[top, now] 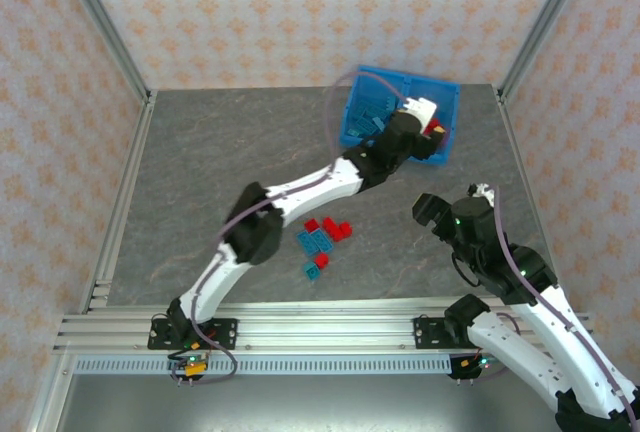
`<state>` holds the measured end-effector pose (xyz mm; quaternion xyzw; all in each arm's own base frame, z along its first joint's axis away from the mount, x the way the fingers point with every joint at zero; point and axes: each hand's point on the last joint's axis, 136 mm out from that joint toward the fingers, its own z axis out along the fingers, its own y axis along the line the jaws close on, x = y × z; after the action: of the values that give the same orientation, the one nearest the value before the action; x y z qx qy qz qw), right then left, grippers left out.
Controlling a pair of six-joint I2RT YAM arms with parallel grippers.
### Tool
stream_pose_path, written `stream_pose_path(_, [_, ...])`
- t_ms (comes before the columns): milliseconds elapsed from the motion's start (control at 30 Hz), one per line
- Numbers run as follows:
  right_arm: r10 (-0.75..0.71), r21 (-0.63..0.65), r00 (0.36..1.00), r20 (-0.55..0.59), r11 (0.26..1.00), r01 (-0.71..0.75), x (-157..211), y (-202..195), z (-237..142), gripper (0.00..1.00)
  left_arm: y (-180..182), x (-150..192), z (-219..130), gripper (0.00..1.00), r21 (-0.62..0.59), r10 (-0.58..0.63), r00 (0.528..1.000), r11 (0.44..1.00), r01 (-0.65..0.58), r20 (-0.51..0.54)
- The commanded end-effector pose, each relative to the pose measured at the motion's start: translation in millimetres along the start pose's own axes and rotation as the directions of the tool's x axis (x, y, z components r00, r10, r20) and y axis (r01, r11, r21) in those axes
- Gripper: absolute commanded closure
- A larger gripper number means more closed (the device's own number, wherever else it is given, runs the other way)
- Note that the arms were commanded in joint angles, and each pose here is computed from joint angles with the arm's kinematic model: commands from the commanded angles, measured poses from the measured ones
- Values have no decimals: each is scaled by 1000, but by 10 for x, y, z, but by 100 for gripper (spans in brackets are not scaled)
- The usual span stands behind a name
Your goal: Sort the legos into containers by color
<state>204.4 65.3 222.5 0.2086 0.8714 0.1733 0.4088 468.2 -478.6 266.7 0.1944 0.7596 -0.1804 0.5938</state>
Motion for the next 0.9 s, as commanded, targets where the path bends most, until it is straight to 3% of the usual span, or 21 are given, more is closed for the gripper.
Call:
stream_pose_path(0, [-82, -87, 997, -10, 993, 81, 4, 190, 18, 1, 162, -890, -805, 22, 72, -130, 964, 991, 117, 232])
stream_pose_path(100, [-150, -200, 986, -73, 971, 132, 131, 457, 134, 1, 321, -777, -1365, 18, 70, -73, 980, 996, 60, 185])
stream_pose_path(233, [-246, -306, 941, -231, 937, 170, 424, 787, 399, 1, 394, -422, -2151, 12, 114, 119, 990, 985, -126, 70])
stream_pose_path(333, [-307, -351, 891, -335, 918, 185, 668, 966, 616, 2, 466, -86, -2707, 7, 172, 261, 965, 951, -255, -13])
stream_pose_path(467, [-436, -381, 810, -392, 879, 288, 957, 1154, 832, 4, 556, 391, -3300, 0, 304, 396, 913, 885, -351, -97])
stream_pose_path(533, [-490, -367, 755, -435, 863, 349, 1127, 1191, 986, 9, 581, 692, -3556, 0, 392, 489, 864, 823, -411, -122])
stream_pose_path(633, [-561, -389, 683, -467, 824, 411, 1345, 1317, 1110, 14, 603, 1224, -3881, 0, 542, 674, 731, 655, -526, -104])
stream_pose_path(733, [-609, -427, 626, -487, 791, 437, 1538, 1451, 1225, 22, 757, 1630, -3930, 0, 545, 776, 626, 558, -625, -76])
stream_pose_path(867, [-618, -370, 585, -525, 785, 497, 1640, 1409, 1476, 43, 834, 1915, -3845, 0, 502, 817, 576, 508, -699, -25])
